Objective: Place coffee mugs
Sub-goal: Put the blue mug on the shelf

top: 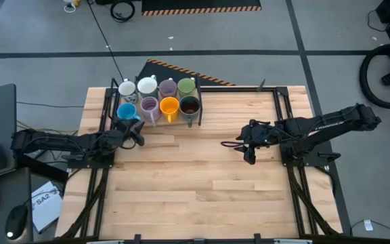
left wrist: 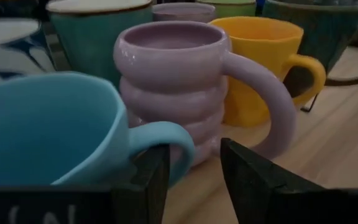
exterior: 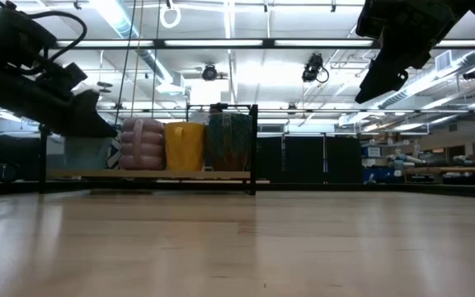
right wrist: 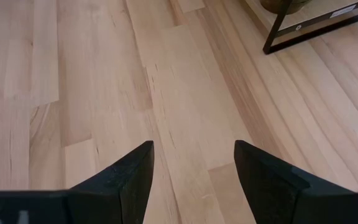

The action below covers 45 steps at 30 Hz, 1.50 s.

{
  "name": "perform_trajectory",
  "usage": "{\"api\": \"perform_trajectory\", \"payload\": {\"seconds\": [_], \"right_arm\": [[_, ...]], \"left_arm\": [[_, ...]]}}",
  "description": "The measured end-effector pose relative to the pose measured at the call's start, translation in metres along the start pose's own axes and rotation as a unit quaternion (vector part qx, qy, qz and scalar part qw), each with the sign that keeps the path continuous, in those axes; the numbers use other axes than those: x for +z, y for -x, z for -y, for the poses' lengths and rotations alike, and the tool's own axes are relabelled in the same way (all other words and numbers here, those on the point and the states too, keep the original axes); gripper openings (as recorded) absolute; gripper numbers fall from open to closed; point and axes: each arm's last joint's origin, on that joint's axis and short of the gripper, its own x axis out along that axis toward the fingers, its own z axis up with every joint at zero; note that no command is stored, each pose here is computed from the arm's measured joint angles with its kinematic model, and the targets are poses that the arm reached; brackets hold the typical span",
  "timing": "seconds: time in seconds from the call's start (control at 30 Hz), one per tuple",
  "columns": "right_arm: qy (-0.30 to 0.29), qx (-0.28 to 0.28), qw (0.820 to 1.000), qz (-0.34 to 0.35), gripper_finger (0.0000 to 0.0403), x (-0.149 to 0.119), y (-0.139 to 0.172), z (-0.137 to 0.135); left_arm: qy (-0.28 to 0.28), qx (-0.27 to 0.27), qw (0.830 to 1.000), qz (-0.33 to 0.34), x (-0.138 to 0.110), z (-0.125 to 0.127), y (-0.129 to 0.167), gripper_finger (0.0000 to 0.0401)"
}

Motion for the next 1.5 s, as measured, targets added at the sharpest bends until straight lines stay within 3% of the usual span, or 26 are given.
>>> {"api": "perform_trajectory", "payload": {"seconds": [0.13,0.33,0.67,1.27,1.5], "right_arm": [[0.000,0.000,1.000,0.000,0.0229,0.000,0.000,0.000],[-0.001,0.000,1.000,0.000,0.0229,0.000,0.000,0.000],[-0.002,0.004,1.000,-0.001,0.0229,-0.001,0.000,-0.002],[-0.008,0.005,1.000,-0.002,0.0229,-0.001,0.001,-0.003],[-0.010,0.005,1.000,-0.002,0.0229,-0.001,0.001,-0.003]], "left_arm": [[-0.045,0.007,0.999,0.003,0.000,0.000,0.000,0.0147],[-0.044,0.007,0.999,0.003,0.000,0.000,0.000,0.0150],[-0.041,-0.019,0.999,-0.011,0.008,0.003,0.001,0.0193],[0.011,-0.019,0.992,-0.125,0.058,0.000,0.020,0.0183],[0.069,-0.068,0.985,-0.140,0.080,0.003,0.028,0.0182]]}}
